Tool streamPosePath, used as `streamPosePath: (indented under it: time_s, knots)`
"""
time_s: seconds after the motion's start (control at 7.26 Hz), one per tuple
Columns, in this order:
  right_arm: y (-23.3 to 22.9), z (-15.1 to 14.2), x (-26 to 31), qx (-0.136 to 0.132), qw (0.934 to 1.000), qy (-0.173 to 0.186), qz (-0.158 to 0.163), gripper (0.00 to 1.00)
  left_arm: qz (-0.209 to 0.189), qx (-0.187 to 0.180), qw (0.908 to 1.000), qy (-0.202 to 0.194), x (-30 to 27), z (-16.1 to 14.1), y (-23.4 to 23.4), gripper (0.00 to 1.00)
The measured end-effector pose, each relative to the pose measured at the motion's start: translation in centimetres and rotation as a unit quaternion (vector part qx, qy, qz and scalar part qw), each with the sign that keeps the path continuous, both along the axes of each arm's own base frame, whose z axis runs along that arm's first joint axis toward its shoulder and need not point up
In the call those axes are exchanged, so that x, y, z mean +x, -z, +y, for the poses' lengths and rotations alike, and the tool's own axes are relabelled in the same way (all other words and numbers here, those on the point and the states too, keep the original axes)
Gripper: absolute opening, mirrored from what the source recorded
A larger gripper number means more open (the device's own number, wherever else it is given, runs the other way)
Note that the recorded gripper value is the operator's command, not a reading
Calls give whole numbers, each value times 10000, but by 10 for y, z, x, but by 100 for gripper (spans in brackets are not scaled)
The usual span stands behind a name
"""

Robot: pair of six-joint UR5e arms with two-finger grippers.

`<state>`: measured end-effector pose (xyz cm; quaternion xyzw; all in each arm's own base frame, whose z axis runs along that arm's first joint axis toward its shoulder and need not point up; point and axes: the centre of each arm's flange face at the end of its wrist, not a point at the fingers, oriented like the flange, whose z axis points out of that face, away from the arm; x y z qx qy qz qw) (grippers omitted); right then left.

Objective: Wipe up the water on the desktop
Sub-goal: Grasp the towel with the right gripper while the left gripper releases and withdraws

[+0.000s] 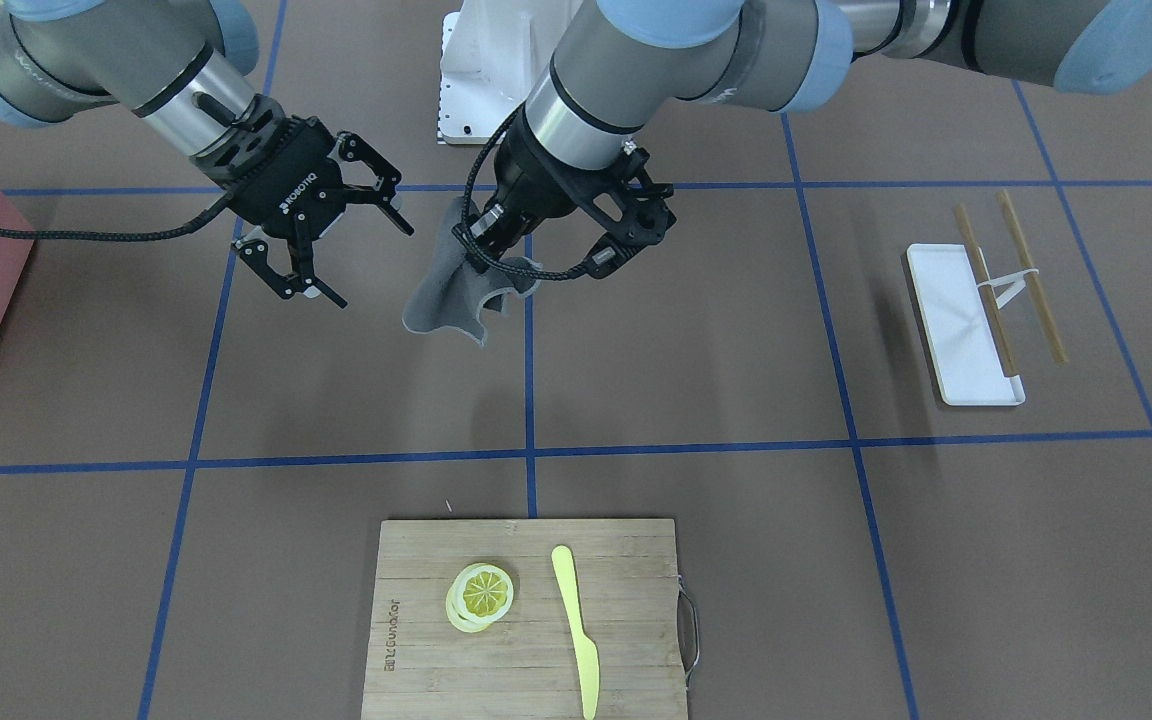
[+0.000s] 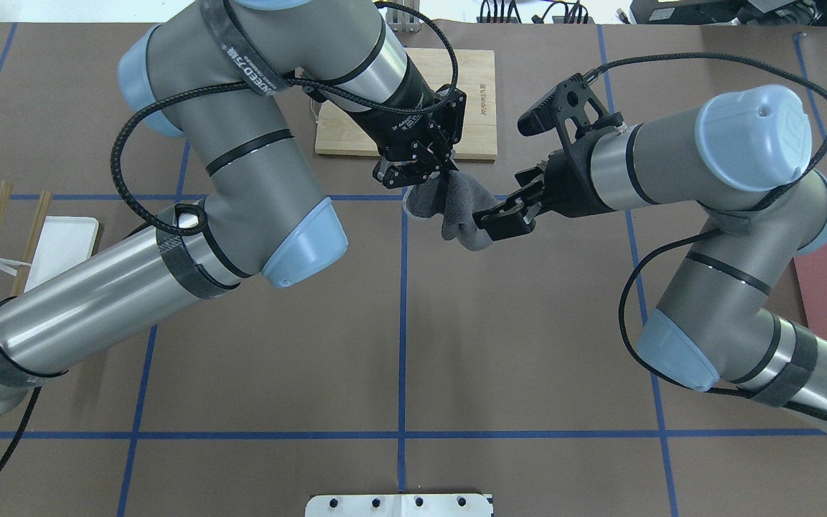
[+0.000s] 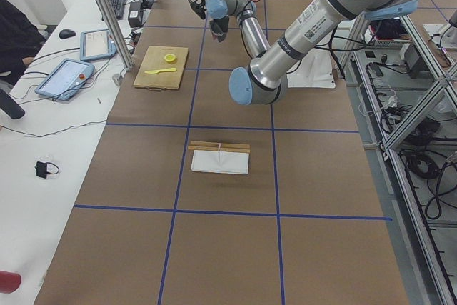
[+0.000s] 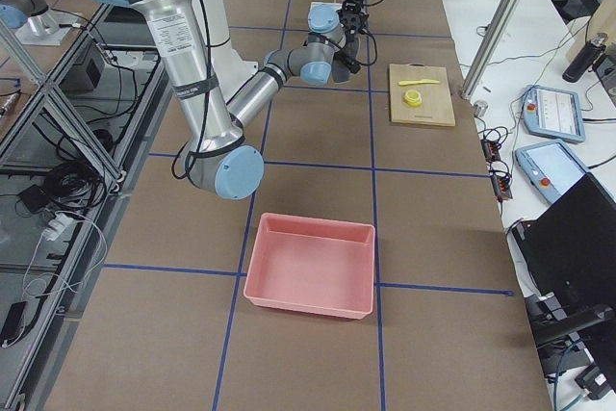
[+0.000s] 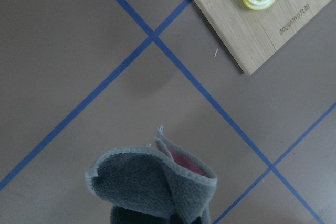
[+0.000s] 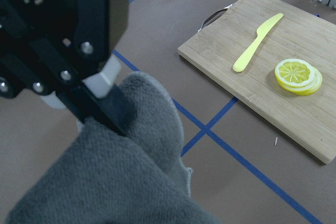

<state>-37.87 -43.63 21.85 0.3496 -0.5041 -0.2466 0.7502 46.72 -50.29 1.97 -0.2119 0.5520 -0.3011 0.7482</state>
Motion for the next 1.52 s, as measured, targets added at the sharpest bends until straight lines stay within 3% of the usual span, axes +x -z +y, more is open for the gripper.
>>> streamPosePath:
  time_s: [0.41,0.69,0.83,0.96,1.24,1.38,1.52]
  knots:
    - [-2,14,-14,148,9998,50,-81,86,46,47,10000,-50,5,4,1,0]
    - [-1,17,-17,184,9997,79,-124,54,118,109,9998,-91,10,7,3,0]
    - [-1,18,-17,189,9997,85,-132,23,140,125,9998,-97,12,7,4,0]
    - [-1,18,-16,191,9997,90,-135,0,150,130,9998,-98,12,7,5,0]
    - [-2,18,-16,191,9997,96,-134,0,146,132,9998,-102,13,7,4,0]
    - [-2,18,-16,181,9997,101,-135,0,136,140,9998,-108,14,6,3,61]
    - [-2,18,-16,163,9997,101,-138,0,149,177,9997,-114,14,6,2,98]
